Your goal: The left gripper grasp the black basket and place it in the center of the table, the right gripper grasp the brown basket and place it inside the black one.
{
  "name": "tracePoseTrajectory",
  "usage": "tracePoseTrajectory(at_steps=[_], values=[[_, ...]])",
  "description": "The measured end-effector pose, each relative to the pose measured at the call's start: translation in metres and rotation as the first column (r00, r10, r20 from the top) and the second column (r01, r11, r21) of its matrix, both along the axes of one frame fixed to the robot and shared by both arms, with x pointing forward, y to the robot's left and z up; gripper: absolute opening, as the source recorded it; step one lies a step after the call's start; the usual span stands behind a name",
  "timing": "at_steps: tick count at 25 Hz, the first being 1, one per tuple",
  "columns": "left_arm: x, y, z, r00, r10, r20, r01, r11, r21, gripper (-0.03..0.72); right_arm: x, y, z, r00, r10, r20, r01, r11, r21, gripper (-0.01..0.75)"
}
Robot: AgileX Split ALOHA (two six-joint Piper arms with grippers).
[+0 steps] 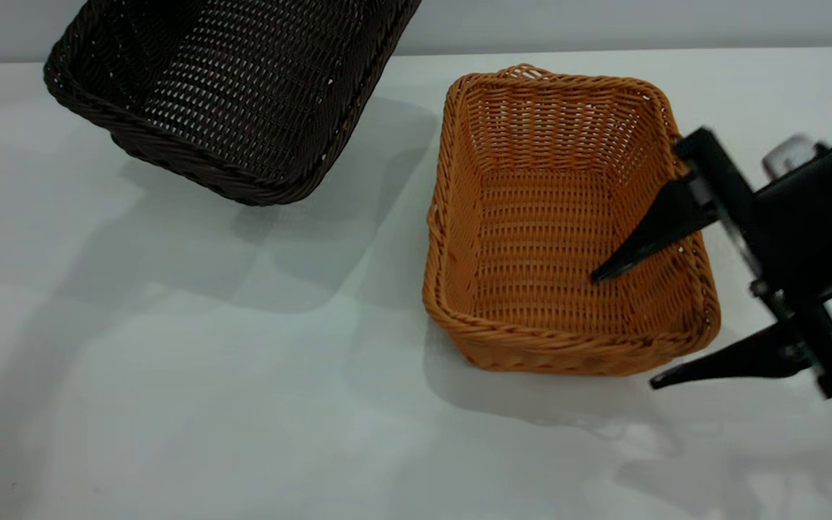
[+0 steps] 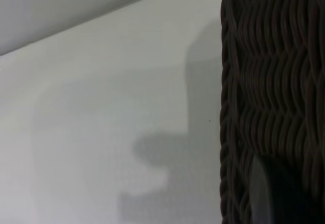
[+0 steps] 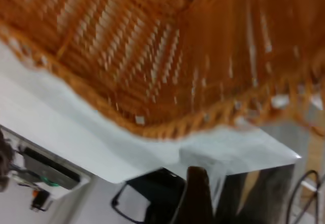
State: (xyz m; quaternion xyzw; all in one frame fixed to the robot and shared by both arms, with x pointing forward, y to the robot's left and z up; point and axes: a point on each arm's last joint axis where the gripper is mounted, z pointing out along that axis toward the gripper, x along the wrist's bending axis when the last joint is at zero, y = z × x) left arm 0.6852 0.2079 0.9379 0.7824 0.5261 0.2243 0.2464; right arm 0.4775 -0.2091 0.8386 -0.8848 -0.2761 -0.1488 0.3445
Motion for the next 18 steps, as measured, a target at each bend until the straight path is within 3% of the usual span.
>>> tracePoseTrajectory(at_steps=[12, 15, 18], values=[[0.003, 0.003, 0.002, 0.999, -0.008, 0.038, 0.007, 1.000, 0.016, 0.078, 0.019, 0.001, -0.045, 0.995, -0.092, -0.039, 0.092, 0.996, 0.000, 0.523], [0.004, 0.003, 0.003, 0.998, -0.030, 0.055, 0.028, 0.999, 0.033, 0.078, 0.022, 0.001, -0.055, 0.996, -0.082, -0.029, 0.082, 0.997, -0.011, 0.439], [0.004, 0.003, 0.003, 0.996, -0.061, 0.068, 0.057, 0.997, 0.058, 0.078, 0.024, 0.000, -0.064, 0.998, -0.055, -0.014, 0.055, 0.998, -0.023, 0.289]])
